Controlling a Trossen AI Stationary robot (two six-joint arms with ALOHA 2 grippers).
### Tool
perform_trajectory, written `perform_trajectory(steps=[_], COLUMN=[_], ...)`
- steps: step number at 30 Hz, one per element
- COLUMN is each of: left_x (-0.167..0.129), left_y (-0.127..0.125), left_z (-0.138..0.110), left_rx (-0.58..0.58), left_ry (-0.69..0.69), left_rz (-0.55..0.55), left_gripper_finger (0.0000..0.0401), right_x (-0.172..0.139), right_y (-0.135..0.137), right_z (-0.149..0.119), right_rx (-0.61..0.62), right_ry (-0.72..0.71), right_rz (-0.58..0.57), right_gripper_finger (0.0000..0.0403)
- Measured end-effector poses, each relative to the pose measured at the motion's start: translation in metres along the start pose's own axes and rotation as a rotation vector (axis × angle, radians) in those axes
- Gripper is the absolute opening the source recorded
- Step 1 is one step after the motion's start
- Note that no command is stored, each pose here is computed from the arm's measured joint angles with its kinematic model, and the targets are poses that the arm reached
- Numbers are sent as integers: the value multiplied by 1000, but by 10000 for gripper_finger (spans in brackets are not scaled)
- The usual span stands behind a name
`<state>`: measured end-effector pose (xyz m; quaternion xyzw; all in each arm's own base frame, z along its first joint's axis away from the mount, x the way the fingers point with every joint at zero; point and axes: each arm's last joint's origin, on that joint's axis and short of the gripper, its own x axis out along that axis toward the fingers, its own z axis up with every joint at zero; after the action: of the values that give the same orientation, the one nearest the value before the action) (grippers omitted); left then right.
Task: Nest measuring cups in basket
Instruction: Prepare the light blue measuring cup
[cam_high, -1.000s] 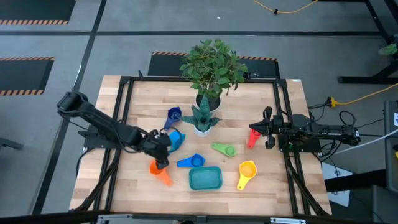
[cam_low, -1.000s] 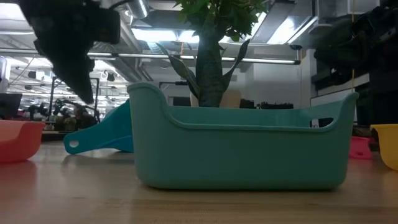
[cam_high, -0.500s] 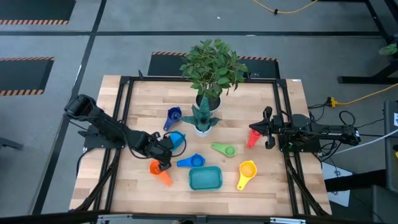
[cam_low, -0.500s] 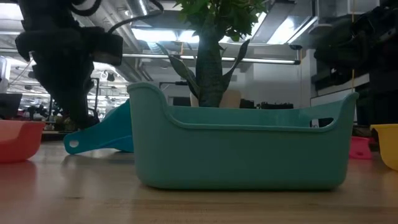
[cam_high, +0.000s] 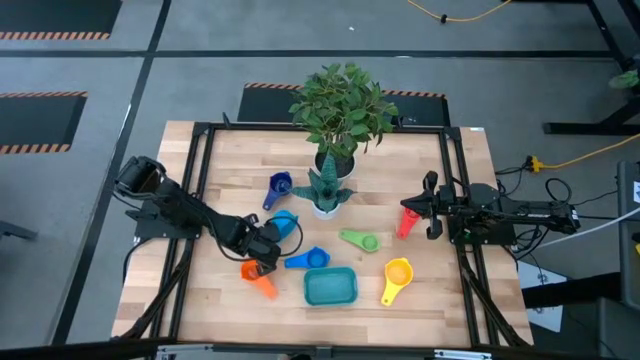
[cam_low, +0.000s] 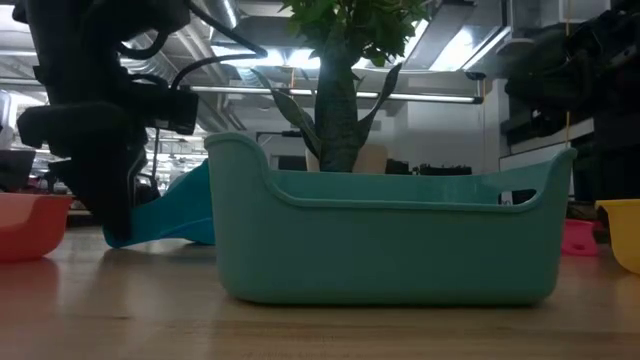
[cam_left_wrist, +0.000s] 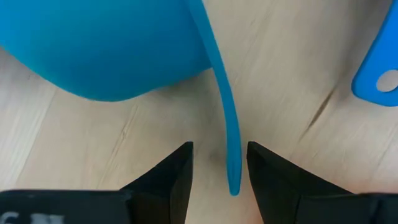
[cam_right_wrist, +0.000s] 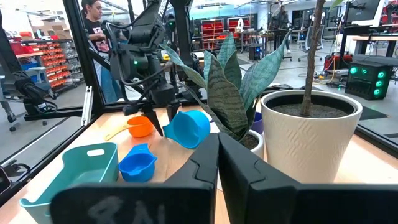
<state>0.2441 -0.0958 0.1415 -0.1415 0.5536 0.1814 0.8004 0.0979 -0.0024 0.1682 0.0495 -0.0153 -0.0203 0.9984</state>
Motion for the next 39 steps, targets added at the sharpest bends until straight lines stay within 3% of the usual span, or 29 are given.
perform_trajectory(steps=[7,16,23,31,39], left_x=[0,-1,-3,-34,-87], left_y=[0,0,0,3,13], left_z=[0,0,0,4,9], left_rx=[1,-1,3,36,96], left_ry=[-4,22,28,4,-112], left_rz=[5,-26,-36,-186,-451], left_gripper_finger=[106,9,5,3,2], right_x=[0,0,0,0,0], right_y=[0,0,0,0,0], right_z=[0,0,0,0,0], right_rx=[1,0,1,0,1], right_ry=[0,0,0,0,0], right_rz=[0,0,0,0,0], right_gripper_finger=[17,17,16,16,16])
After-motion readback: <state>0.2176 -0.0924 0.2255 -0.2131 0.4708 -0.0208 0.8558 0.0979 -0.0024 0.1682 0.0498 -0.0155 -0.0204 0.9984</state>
